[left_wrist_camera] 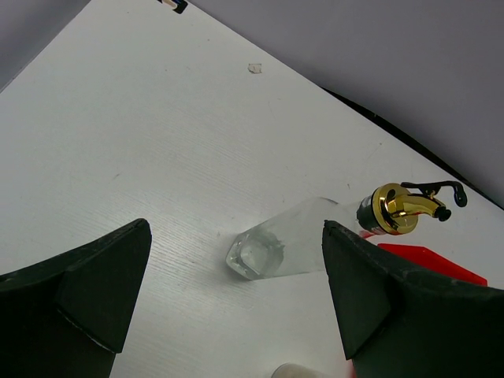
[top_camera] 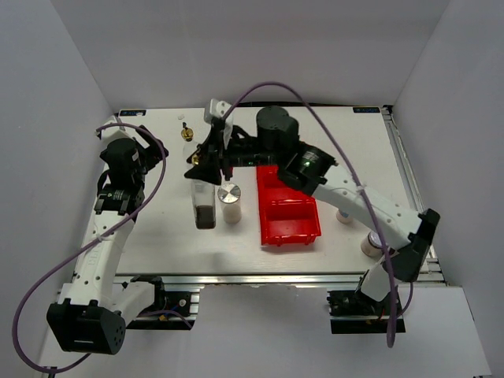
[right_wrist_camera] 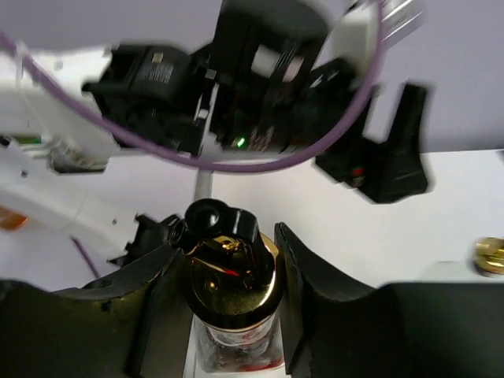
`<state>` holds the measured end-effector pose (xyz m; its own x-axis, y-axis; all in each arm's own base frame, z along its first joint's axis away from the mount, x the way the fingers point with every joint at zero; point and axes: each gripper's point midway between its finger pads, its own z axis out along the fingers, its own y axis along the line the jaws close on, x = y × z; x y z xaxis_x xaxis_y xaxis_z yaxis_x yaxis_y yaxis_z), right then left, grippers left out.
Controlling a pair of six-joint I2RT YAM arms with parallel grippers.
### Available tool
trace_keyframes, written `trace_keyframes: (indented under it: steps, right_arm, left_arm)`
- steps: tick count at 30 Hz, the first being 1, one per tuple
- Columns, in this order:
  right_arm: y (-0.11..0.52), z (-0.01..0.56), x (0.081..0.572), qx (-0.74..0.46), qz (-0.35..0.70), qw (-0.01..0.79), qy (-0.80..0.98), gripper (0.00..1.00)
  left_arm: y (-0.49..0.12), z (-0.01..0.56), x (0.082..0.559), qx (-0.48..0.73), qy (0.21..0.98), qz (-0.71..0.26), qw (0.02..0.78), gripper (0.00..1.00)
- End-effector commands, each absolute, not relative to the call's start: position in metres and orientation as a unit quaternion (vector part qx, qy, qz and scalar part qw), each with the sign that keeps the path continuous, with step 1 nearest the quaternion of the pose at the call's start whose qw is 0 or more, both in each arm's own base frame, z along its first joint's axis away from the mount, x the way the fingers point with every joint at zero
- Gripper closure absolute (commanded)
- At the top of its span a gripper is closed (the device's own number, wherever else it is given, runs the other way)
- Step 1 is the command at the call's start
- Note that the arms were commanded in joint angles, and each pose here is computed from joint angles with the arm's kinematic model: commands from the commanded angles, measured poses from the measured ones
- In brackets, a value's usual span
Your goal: Organize the condiment bottles
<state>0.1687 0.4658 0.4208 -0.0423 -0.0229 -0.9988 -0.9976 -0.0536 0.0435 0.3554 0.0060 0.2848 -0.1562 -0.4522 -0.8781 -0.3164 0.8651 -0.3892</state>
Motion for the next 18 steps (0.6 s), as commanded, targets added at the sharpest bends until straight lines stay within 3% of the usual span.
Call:
trace_keyframes:
  steps: [1,8,18]
  right_arm:
    - [0.427,0.495,0.192,-0.462,0.456,0.575,0.498,1.00]
    - [0.350,0.528,0.302,-0.355,0.364,0.645,0.571,1.00]
    - [0.278,0.484,0.417,-0.292,0.268,0.664,0.634,1.00]
  left_arm:
    - [0.006,0.313,0.347,-0.245,0.742,-0.065,0.621,0.02]
    - [-0.004,0.323,0.341,-0.212,0.738,-0.086,0.635,0.02]
    - [-0.029,0.321,0.345,-0.145,0.739,-0.131,0.645,0.02]
